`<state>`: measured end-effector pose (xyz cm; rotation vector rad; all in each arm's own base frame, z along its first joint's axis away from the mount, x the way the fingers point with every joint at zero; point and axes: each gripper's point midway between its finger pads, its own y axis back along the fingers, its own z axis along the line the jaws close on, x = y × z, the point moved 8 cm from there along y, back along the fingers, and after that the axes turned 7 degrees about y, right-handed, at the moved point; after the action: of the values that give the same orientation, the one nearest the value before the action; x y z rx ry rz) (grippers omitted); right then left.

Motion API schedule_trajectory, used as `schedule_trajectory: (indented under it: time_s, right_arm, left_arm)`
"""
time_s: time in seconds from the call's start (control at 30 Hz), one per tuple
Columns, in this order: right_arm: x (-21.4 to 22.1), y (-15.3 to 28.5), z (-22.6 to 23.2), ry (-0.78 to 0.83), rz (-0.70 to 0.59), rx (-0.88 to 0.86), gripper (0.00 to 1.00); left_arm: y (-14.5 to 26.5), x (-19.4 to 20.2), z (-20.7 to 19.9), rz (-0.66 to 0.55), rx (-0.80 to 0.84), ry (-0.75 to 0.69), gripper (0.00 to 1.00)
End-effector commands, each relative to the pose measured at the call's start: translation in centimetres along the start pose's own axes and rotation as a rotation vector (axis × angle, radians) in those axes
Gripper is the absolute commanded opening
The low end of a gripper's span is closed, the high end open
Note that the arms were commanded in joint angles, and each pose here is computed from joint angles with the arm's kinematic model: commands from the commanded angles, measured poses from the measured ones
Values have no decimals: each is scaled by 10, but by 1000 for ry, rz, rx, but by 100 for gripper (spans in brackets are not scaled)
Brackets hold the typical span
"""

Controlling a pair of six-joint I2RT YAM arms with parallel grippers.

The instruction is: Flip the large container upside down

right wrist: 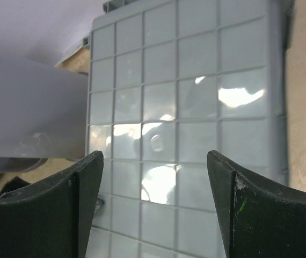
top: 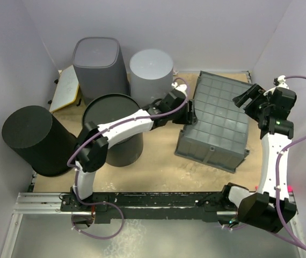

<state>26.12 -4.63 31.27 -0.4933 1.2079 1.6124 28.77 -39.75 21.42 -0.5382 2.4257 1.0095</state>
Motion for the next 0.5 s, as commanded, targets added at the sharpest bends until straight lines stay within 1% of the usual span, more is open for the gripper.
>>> schedule_trajectory:
  time_s: [0.0,0.07,0.13,0.2,0.23,0.33,0.47]
  right_arm:
    - [-7,14,11,76,-13,-11,80]
    - [-8,18,15,102,-18,-6,81]
    - [-10,23,20,135,-28,-8,83]
    - [-11,29,27,167,-44,-23,86]
    - [-11,31,29,178,-53,-31,87]
    - [-9,37,37,199,-73,-78,90]
    - [-2,42,47,217,-91,-169,95]
  left_arm:
    - [10,15,-78,47,218,-142,54]
    - [24,6,-83,25,196,-171,55]
    - [44,-7,-81,-42,137,-209,58]
    - [77,-24,-81,-127,83,-235,65]
    - [95,-29,-79,-162,55,-244,66]
    - [142,-42,-65,-272,-24,-275,66]
    - [197,-51,-37,-429,-172,-244,68]
